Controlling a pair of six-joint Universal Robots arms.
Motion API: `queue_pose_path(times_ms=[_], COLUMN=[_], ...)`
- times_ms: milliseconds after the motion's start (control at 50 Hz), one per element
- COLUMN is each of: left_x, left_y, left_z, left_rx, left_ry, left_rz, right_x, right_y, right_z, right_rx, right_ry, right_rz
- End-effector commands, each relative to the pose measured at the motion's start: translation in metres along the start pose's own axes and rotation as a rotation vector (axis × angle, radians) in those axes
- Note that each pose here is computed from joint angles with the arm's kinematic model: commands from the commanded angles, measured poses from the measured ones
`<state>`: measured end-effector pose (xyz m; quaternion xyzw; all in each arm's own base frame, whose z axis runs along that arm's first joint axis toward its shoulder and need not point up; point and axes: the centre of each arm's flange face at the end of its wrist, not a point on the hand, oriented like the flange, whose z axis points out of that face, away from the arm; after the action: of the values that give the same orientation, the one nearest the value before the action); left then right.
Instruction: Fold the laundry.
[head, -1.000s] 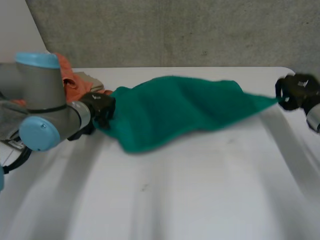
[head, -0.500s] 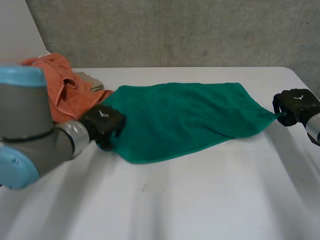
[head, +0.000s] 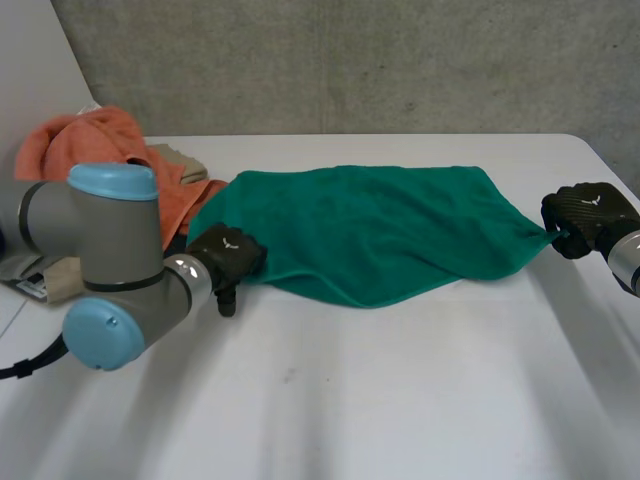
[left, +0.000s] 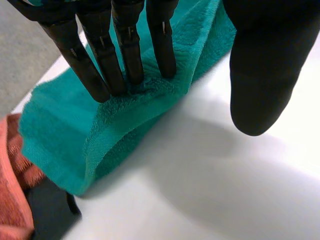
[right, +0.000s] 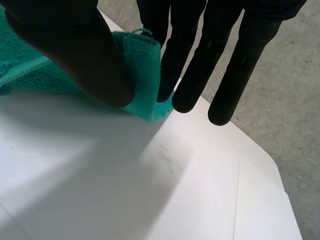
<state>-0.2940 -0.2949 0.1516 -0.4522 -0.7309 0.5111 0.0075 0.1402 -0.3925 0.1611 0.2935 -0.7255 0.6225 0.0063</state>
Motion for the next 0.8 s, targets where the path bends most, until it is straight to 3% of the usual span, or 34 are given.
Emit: queue_pose_path(times_ms=[20,280,800], left_x=[0.002,-0.013,-0.007], left_y=[-0.005,-0.013,-0.009], left_z=[0.018,0.047,0.060], left_rx=[0.018,0.039,0.068], left_ry=[-0.025,-0.119,-0.068], left_rz=[0.020,0.113,0.139], right_x=[-0.001,-0.007,-0.012], right_y=[0.000,0.003,0.002], right_z=[-0.001,-0.002,-0.002], right_rx=[0.000,-0.006,-0.016], right_ry=[-0.004,-0.023,-0.038], right_rz=[0.001,-0.011,-0.013])
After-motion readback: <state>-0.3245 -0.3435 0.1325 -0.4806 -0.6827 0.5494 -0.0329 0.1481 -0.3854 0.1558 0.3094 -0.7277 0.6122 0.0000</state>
